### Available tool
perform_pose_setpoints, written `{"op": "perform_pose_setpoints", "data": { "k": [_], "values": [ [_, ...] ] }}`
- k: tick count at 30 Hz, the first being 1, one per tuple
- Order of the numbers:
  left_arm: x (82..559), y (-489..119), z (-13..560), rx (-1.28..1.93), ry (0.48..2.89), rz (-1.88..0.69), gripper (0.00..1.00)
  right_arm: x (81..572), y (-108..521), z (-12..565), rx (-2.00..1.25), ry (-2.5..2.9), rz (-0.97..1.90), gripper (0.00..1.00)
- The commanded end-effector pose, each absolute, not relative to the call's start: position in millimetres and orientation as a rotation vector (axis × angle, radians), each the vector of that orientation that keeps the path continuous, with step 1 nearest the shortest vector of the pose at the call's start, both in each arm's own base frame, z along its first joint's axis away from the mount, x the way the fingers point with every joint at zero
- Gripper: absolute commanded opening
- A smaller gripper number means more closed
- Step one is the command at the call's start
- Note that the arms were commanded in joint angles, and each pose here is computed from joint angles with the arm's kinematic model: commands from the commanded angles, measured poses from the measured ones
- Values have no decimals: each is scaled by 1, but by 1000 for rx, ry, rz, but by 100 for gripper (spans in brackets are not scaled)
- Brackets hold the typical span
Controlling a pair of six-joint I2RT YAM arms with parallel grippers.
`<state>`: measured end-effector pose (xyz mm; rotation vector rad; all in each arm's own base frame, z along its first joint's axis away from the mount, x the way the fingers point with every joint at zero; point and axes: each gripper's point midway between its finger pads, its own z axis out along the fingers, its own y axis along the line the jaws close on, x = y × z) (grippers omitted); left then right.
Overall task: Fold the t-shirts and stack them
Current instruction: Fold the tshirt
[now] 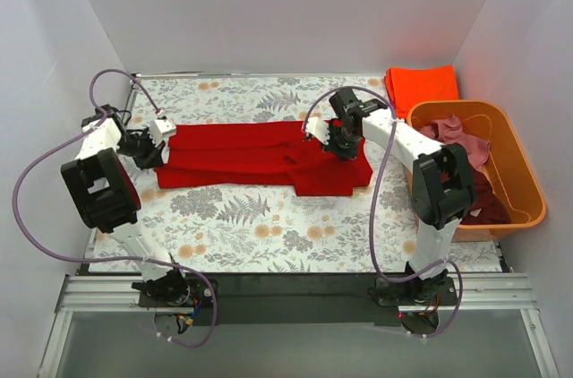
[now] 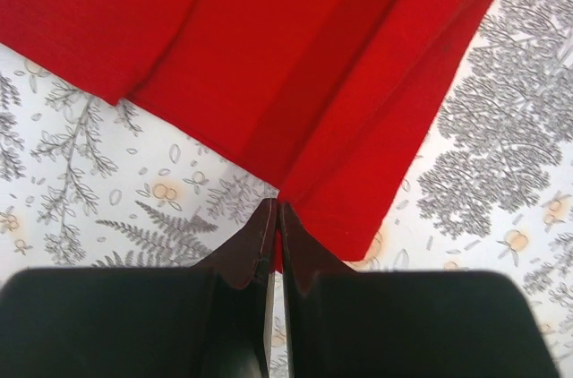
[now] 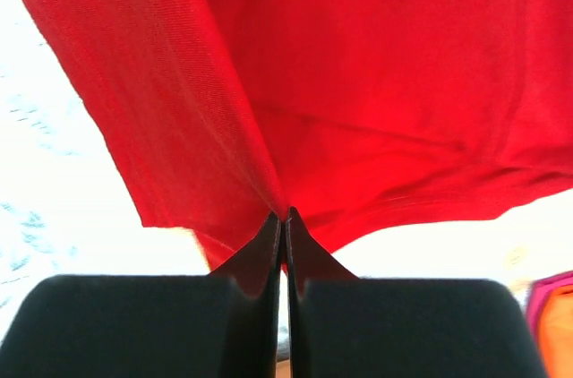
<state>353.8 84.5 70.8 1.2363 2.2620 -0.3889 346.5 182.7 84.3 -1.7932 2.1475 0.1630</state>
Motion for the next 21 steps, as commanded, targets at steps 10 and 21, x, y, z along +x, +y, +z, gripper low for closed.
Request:
{"op": "perform_pose_setpoints", "data": {
  "k": [10,21],
  "values": [
    [400,75,70,1226,2201,-346,0,403,176,91,-1881,2093,82,1],
    [406,83,60,1244,2225,-323,0,430,186,78,-1911,2071,64,1]
  ]
}}
